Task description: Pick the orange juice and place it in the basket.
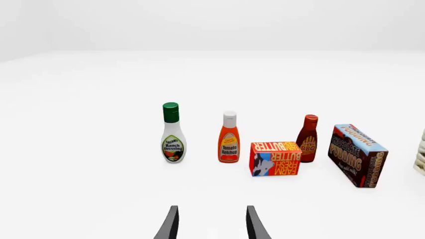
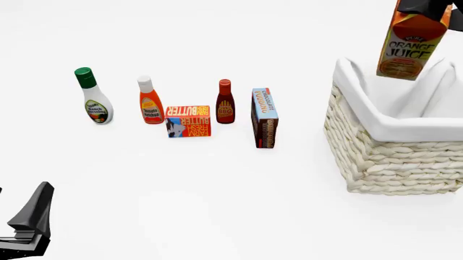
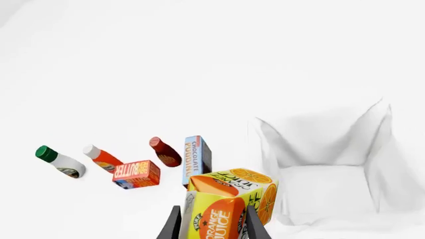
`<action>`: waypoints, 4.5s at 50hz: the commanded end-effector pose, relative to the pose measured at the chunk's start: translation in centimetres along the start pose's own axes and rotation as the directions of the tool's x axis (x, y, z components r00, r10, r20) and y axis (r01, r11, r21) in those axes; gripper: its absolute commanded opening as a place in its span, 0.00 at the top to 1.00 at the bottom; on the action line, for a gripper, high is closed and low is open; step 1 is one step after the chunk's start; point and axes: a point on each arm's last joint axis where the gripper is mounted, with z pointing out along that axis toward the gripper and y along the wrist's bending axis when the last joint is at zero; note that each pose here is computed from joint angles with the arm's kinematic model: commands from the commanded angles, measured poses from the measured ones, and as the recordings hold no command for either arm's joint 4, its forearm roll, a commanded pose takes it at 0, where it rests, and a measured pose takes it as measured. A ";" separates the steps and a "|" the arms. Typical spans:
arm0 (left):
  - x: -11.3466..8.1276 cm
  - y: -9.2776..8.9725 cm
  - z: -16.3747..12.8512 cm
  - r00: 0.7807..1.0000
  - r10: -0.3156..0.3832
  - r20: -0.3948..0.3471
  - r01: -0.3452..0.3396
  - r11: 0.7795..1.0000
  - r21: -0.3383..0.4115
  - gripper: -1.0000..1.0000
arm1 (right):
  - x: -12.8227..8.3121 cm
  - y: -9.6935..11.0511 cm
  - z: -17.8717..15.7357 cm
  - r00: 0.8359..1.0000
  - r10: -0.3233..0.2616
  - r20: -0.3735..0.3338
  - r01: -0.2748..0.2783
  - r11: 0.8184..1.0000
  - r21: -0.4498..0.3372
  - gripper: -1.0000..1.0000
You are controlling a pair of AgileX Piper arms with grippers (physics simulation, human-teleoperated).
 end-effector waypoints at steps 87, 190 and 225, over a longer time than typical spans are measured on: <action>0.0 0.0 0.0 1.000 0.000 0.000 0.000 1.000 0.000 0.00 | -2.5 -12.3 16.2 0.978 0.136 0.156 -0.175 0.945 0.277 1.00; 0.0 0.0 0.0 1.000 0.000 0.000 0.000 1.000 0.000 0.00 | 8.7 -17.6 21.8 0.965 0.240 -0.105 -0.179 0.898 0.402 1.00; 0.0 0.0 0.0 1.000 0.000 0.000 0.000 1.000 0.000 0.00 | 7.7 -15.8 20.4 0.968 0.247 -0.049 -0.213 0.907 0.364 0.00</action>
